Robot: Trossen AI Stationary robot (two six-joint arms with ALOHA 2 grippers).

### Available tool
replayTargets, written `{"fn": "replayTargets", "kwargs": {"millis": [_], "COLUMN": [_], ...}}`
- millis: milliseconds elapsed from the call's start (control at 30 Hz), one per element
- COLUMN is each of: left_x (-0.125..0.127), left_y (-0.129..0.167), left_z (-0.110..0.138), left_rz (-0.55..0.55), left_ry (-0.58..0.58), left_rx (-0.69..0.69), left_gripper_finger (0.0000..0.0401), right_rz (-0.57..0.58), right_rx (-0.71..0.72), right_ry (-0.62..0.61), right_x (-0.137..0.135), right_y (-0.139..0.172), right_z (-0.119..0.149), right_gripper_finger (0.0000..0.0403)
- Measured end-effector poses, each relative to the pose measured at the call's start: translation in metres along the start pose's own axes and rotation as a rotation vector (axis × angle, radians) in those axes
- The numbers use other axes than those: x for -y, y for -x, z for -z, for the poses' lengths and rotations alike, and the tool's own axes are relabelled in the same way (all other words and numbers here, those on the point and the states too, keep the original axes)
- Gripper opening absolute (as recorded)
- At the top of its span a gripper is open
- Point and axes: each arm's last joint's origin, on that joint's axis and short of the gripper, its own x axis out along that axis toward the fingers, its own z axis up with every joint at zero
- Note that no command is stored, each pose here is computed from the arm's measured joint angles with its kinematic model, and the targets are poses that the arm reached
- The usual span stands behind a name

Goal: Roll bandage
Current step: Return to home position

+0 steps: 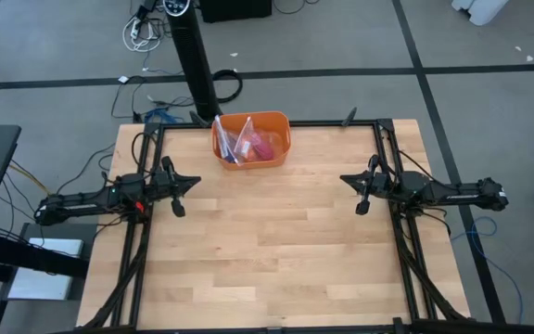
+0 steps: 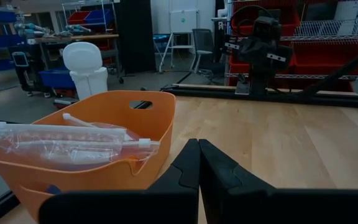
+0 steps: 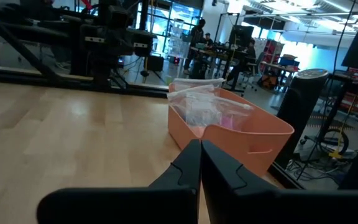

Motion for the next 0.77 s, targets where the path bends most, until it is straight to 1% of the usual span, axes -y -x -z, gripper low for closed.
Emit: {"fn": "replayTargets", "kwargs": {"millis": [767], "left_x": [0.0], "left_y": [0.0], "left_z": [0.0], "left_rz": [0.0], "left_ry": [0.0], "left_rx": [0.0], "left_gripper_finger": [0.0006], "right_rz": [0.0], "right_rx": [0.0], "right_ry": [0.0], "right_x": [0.0], "right_y": [0.0], "right_z": [0.0], "right_gripper_finger": [0.0007]}}
